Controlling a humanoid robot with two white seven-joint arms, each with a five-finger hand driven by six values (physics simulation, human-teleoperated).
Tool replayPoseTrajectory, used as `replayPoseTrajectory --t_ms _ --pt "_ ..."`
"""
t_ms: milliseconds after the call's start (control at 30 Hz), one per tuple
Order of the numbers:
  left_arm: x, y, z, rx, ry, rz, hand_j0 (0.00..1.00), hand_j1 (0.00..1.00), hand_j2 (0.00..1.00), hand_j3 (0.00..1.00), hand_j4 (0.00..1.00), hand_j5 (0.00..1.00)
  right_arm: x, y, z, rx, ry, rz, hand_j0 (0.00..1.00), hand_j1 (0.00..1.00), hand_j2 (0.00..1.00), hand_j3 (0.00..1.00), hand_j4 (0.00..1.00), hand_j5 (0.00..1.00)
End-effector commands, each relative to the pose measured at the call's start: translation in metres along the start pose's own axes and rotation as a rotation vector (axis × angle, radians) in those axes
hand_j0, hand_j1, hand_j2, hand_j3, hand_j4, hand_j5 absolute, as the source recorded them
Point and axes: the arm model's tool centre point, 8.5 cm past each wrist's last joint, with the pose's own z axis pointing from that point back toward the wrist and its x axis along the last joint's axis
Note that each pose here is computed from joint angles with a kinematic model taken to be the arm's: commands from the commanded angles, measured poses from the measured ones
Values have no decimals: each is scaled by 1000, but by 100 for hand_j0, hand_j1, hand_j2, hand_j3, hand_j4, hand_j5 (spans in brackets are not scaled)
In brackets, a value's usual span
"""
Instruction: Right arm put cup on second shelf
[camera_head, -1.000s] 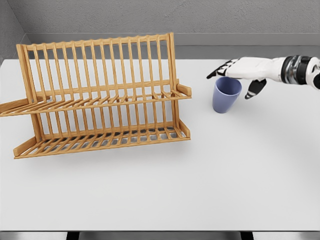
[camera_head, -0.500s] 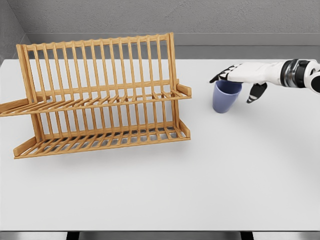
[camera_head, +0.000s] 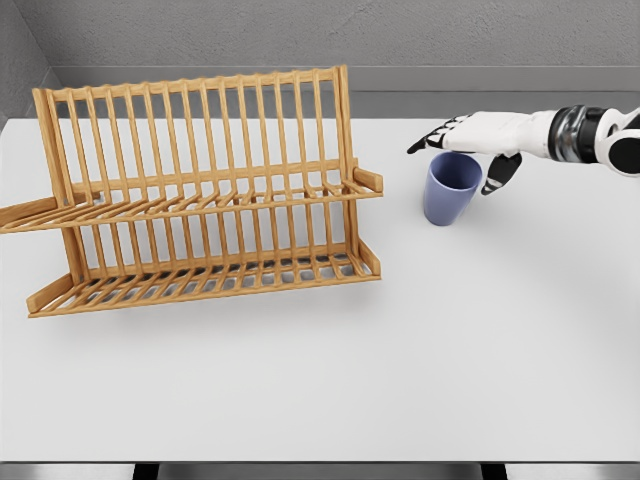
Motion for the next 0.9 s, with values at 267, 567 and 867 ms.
replayPoseTrajectory --t_ms 267,567,867 --pt "0 0 0 0 0 0 100 100 100 100 100 100 -2 10 -6 30 4 -14 100 100 100 100 100 100" --pt "0 0 0 0 0 0 100 100 100 100 100 100 -2 10 -7 29 3 -14 71 71 71 71 71 71" --pt "0 0 0 0 0 1 100 100 100 100 100 100 -2 10 -7 29 3 -14 63 63 63 63 63 63"
